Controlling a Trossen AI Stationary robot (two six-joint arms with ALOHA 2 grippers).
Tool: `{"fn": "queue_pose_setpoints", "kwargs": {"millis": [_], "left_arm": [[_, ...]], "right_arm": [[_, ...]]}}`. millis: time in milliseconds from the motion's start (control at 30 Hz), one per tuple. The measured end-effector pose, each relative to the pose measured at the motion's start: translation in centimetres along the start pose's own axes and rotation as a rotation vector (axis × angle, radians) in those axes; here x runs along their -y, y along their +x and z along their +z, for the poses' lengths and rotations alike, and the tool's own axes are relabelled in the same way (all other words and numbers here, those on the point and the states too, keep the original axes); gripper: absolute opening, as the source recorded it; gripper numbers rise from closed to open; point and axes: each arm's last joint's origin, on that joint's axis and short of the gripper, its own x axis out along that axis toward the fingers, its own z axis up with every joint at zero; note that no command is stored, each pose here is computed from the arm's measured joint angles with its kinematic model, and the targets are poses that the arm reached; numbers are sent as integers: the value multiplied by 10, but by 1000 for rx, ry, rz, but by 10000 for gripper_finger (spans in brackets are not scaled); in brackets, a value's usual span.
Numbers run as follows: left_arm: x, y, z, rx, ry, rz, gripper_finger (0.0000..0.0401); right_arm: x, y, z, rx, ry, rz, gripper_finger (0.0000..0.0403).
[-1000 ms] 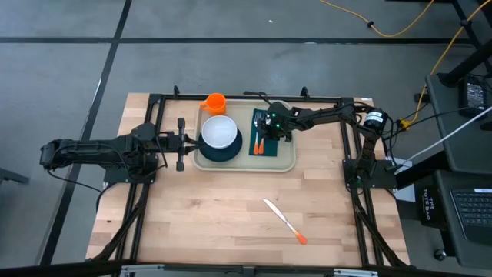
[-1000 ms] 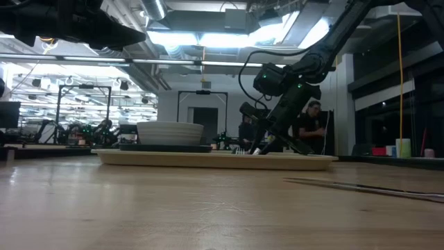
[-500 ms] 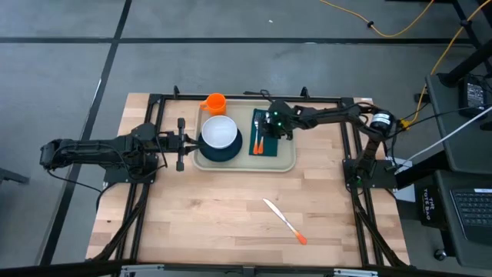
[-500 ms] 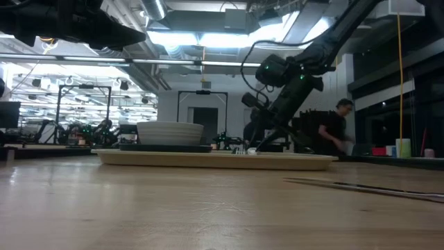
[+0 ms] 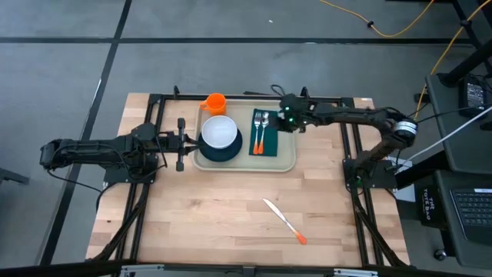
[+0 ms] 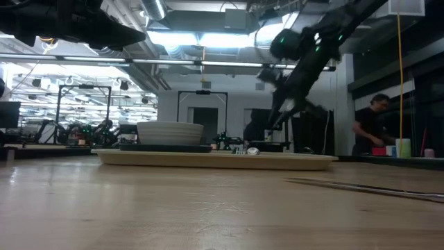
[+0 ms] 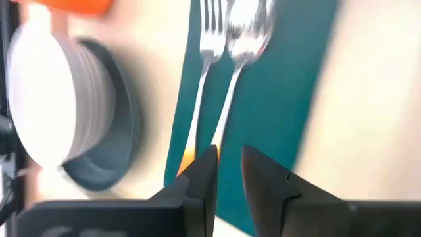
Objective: Set up tray
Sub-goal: Put the orange table knife on top of the green table napkin on the brown serving tray to the right of the orange spoon
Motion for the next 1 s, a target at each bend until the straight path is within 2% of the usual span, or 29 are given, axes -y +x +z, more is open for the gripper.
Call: {"fn": "queue_pose_setpoints", "kwargs": {"millis": [200,367,667,833,1000], "left_arm": [[0,0,0,2,1,0,7],[0,0,1,9,2,3,7],[0,0,1,9,-21,2,6],[1,0,1,20,-43,-39,2],[5,1,2,28,-33,-94,2]], "right_arm": [[-11,-59,-20,212,-183,-43,74],[-19,-85,-55,321,-363,-109,74],[-35,-78,-129,304,-653,-84,74],[-23,-68,-178,363,-680,25,74],[-17,-73,-220,338,-701,152,74]]}}
